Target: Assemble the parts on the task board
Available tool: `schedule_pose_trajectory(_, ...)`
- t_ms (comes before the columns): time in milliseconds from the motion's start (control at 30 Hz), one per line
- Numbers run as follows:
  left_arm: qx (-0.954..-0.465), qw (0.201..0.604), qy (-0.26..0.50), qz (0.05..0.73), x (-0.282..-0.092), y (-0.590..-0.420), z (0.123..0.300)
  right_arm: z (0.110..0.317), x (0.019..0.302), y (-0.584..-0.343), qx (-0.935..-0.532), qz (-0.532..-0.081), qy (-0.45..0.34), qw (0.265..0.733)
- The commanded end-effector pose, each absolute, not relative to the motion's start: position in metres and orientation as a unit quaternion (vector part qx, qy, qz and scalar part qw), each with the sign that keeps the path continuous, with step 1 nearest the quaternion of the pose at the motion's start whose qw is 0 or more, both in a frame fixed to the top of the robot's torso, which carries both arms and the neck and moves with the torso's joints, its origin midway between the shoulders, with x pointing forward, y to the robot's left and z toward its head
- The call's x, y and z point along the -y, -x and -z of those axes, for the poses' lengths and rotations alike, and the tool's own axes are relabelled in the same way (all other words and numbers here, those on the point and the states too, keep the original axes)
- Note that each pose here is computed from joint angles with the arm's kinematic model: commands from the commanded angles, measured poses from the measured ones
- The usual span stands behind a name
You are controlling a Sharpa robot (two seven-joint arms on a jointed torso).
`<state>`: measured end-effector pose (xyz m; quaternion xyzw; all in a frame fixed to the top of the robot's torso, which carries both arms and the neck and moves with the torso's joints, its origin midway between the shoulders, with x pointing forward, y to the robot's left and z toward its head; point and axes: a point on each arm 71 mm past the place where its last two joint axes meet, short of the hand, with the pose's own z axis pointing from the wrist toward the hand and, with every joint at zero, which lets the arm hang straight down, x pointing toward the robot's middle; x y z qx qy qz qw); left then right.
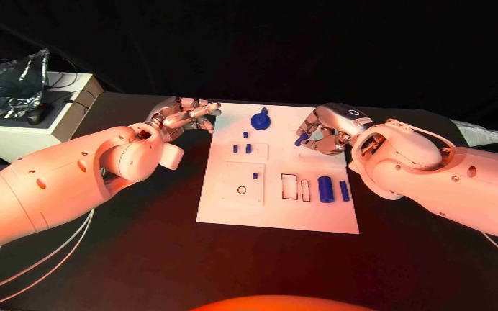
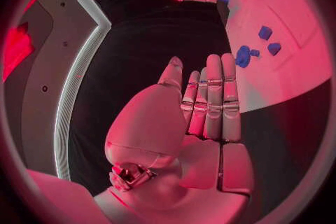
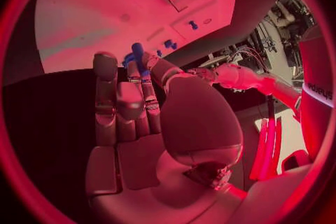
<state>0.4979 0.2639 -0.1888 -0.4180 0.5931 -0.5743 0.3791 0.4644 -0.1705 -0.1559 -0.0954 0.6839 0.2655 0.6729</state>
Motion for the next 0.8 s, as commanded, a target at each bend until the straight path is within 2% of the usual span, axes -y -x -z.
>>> schedule_pose_trajectory(33, -0.591, 0.377, 0.418, 0.578, -0.262, -0.498, 0.189, 0.149, 0.161, -0.458, -0.670, -0.289, 0.090, 0.678)
schedule_pose_trajectory(200, -0.591, 0.376, 0.418, 0.579, -0.261, -0.499, 0.189, 0.149, 0.130, -0.445, -0.664, -0.318, 0.121, 0.665)
schedule_pose_trajectory(500, -0.592, 0.371, 0.416, 0.582, -0.255, -0.499, 0.190, 0.163, 0.077, -0.424, -0.650, -0.353, 0.193, 0.645)
schedule_pose_trajectory(800, -0.592, 0.370, 0.416, 0.584, -0.253, -0.500, 0.190, 0.184, 0.050, -0.412, -0.662, -0.367, 0.220, 0.616)
